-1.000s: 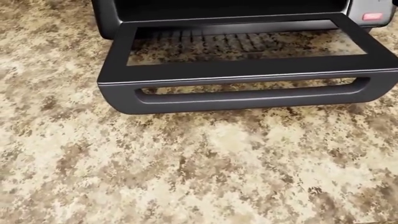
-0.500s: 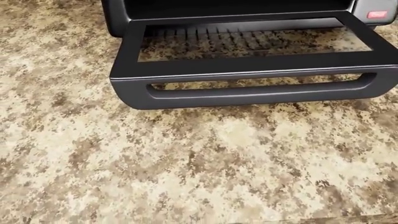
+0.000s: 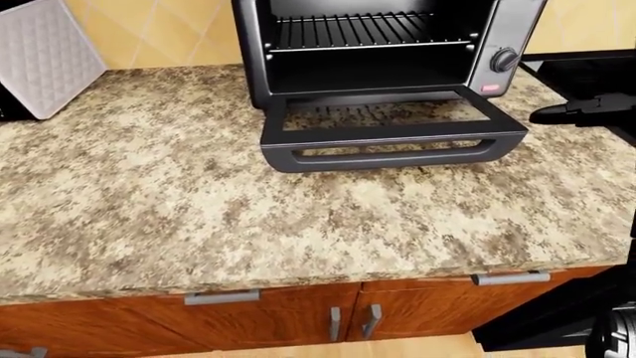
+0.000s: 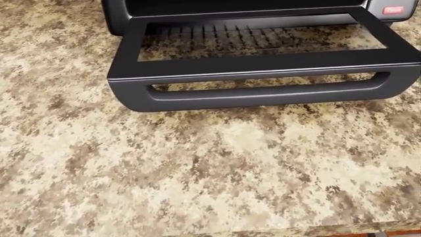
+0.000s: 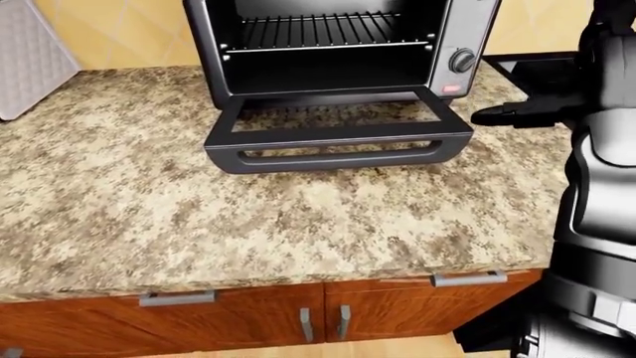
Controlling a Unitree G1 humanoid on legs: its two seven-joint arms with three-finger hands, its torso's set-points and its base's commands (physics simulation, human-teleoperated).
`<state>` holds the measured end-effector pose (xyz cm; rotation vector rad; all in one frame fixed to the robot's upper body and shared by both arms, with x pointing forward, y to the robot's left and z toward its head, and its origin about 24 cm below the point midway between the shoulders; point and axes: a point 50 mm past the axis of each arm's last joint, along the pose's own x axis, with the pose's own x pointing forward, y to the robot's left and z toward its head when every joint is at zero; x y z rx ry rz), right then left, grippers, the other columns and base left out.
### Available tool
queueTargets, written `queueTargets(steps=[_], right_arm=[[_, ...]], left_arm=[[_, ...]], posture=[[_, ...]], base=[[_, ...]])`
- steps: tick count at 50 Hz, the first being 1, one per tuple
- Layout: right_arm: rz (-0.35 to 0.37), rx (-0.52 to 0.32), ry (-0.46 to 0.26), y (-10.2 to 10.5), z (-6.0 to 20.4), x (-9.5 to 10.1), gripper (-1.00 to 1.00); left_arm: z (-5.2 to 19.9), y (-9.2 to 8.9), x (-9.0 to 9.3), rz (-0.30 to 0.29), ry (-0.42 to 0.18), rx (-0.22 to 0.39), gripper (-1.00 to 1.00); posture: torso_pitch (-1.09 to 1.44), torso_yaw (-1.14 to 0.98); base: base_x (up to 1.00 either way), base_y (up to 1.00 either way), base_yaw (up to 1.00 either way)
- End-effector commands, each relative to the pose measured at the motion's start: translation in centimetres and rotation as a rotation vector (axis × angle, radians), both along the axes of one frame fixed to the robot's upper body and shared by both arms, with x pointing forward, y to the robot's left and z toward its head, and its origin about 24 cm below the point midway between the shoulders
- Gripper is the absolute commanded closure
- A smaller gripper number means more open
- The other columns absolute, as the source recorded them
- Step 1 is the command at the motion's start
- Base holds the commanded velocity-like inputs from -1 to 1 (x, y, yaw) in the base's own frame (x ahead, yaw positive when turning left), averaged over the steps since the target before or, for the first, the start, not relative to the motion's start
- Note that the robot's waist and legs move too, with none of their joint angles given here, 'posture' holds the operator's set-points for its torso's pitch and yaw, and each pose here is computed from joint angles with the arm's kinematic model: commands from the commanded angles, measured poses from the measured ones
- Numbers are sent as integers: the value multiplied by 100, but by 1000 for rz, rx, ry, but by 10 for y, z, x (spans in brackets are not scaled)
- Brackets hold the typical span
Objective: Close the toaster oven door.
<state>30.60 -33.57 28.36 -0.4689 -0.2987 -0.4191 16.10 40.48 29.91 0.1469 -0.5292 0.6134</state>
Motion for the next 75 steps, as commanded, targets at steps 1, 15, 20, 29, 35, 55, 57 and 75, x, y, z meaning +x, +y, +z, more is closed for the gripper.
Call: queueTargets(steps=[1,15,20,29,35,55,57,75], right_arm=[[-7,-54,-91,2,22,-7,-100],[-20,-26,-75,-3,21,12,-100],[-38,-25,-71,-8,21,16,-100],[-68,-36,-64,-15,20,24,-100],[-84,-57,-53,-19,19,31,-100],[-109,-95,-8,-19,9,49,-100],[-112,-99,-5,-19,8,50,-100],[-131,-125,-9,-15,11,55,-100]], left_arm=[[17,-6,-7,6,-56,65,-100],[17,-6,-6,5,-54,64,-100],[18,-6,-6,4,-55,65,-100],[17,-6,-6,5,-53,65,-100],[16,-7,-6,1,-51,65,-100],[17,-7,-5,-2,-49,62,-100],[17,-6,-5,-1,-50,61,-100],[16,-7,-5,-1,-47,63,-100]], posture=[[0,0],[0,0],[0,0],[0,0],[0,0],[0,0],[0,0],[0,0]], base=[[0,0,0],[0,0,0],[0,0,0],[0,0,0],[0,0,0],[0,0,0],[0,0,0],[0,0,0]])
